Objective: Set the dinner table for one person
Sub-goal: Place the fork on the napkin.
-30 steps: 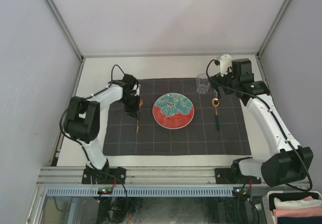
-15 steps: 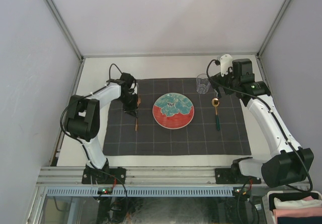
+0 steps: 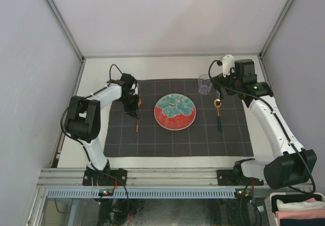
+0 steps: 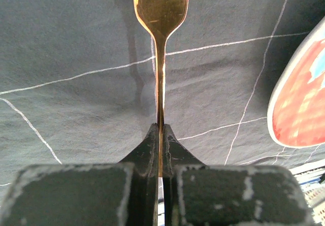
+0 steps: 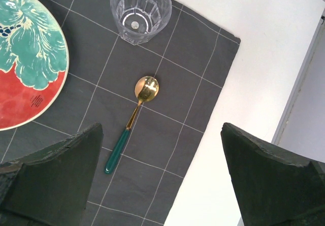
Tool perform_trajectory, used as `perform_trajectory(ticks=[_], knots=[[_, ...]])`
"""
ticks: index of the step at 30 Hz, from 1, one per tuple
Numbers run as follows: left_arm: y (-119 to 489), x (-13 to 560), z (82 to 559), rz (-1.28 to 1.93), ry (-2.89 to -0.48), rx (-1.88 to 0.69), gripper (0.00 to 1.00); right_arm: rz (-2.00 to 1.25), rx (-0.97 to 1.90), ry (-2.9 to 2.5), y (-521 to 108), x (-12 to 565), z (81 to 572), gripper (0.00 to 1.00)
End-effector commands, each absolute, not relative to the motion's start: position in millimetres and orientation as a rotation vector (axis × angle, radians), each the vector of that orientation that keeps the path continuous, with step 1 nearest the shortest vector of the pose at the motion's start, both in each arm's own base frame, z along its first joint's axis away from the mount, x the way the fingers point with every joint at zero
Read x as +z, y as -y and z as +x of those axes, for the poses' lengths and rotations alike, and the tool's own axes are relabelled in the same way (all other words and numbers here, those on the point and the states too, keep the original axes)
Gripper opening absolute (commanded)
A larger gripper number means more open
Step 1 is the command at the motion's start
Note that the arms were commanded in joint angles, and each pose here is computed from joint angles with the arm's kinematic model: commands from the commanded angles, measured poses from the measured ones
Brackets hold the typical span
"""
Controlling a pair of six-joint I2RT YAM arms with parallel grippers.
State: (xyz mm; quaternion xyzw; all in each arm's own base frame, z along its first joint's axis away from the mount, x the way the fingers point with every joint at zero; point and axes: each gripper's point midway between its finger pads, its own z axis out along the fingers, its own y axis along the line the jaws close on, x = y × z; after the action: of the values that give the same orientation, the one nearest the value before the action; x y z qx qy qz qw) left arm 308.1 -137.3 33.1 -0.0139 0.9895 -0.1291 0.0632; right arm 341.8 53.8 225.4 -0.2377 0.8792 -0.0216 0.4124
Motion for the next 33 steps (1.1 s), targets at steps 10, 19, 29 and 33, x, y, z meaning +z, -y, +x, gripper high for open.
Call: perform_trajectory(ticks=[10, 19, 29, 33], knots=[[136.4, 26.4, 313.3, -0.014, -2.99, -0.393, 0.0, -0.584, -0.057, -2.17, -55.0, 235.9, 343.4, 1.0], [137.8, 21.7, 313.9, -0.014, -3.005, -0.399, 0.0, -0.58, -0.056, -2.177, -53.6, 234.9, 343.1, 1.0], [141.5, 18.4, 317.1, -0.023, -3.013, -0.422, 0.0, -0.582, -0.068, -2.18, -50.4, 235.5, 341.0, 1.0], [142.9, 18.9, 317.5, -0.021, -3.012, -0.431, 0.0, -0.581, -0.068, -2.182, -50.3, 235.5, 340.4, 1.0]])
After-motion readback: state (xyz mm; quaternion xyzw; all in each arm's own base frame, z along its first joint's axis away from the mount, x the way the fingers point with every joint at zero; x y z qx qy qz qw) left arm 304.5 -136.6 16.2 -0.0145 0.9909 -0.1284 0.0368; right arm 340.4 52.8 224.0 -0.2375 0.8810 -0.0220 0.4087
